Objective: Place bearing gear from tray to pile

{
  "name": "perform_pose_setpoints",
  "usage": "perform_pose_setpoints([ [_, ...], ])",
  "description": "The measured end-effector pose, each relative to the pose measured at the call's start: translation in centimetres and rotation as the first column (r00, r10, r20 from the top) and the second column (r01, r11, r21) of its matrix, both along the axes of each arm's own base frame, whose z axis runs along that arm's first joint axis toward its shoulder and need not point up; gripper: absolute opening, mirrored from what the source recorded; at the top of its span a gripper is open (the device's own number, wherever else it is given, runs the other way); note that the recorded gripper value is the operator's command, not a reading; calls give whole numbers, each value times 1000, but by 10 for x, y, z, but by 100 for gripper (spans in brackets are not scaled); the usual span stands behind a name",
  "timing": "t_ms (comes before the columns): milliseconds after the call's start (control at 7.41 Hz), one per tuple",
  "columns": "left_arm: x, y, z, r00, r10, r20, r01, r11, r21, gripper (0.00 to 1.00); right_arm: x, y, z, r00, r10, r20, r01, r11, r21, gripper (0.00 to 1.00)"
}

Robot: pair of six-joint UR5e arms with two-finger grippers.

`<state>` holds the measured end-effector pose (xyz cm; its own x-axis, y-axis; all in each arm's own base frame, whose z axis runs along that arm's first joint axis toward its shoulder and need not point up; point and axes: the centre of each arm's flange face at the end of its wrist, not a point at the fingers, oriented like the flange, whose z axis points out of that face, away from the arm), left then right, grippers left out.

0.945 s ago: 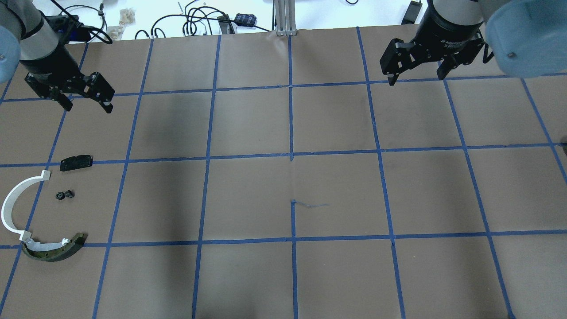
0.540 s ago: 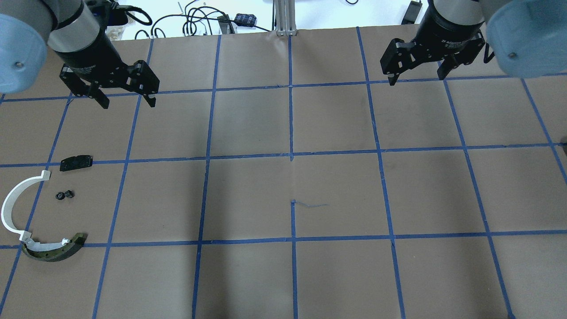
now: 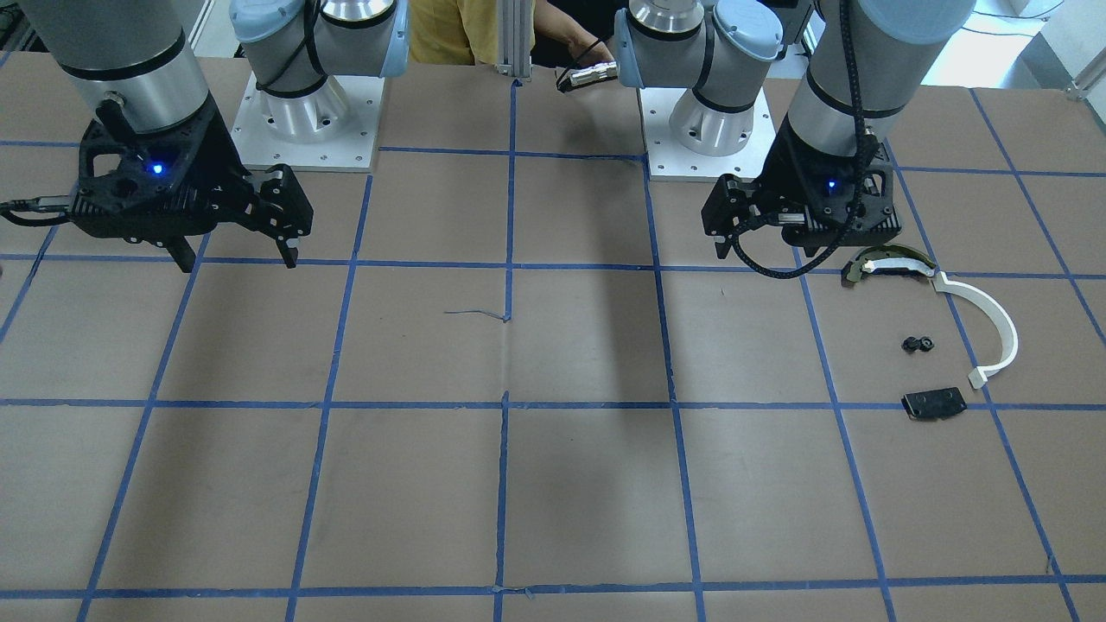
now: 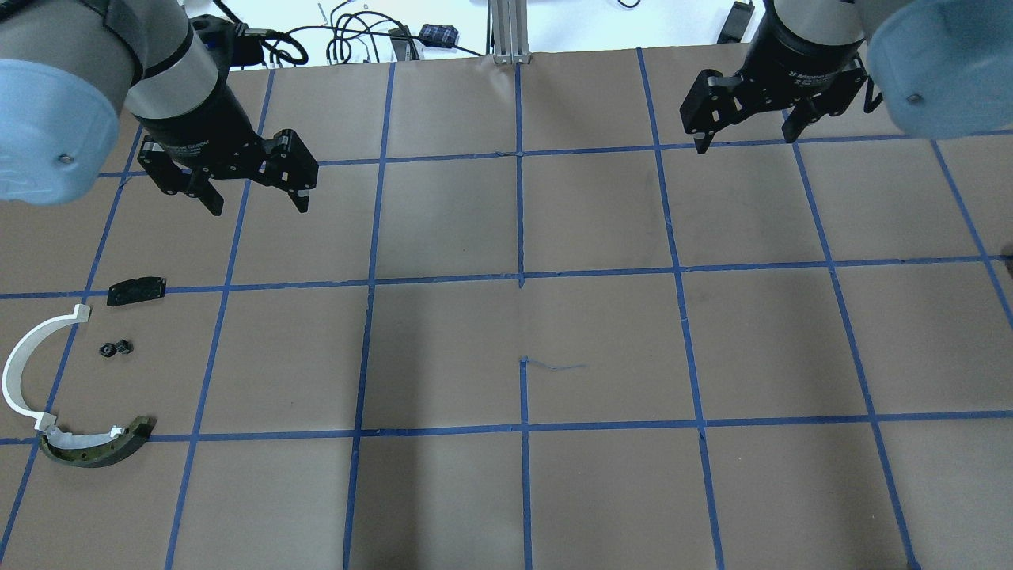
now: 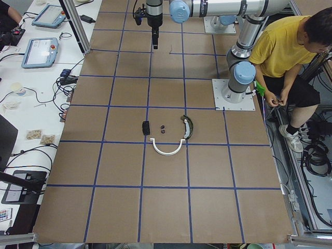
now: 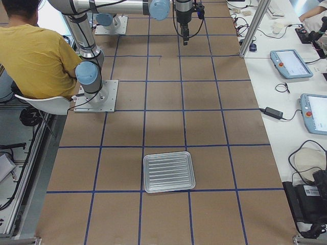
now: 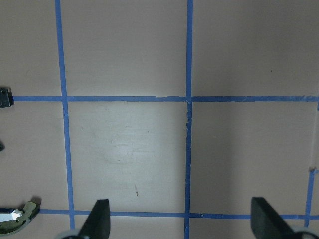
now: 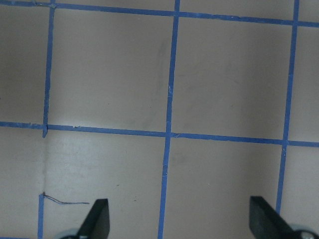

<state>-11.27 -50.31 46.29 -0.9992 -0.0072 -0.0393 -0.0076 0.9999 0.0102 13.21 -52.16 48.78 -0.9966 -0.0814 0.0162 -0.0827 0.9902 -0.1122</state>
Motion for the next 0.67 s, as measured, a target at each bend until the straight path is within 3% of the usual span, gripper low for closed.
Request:
perform_pose_setpoints([
  [675, 5, 10, 6, 999, -41, -6, 41, 999, 26, 100, 4, 5, -5, 1000, 12, 6, -13, 1000, 20, 100],
])
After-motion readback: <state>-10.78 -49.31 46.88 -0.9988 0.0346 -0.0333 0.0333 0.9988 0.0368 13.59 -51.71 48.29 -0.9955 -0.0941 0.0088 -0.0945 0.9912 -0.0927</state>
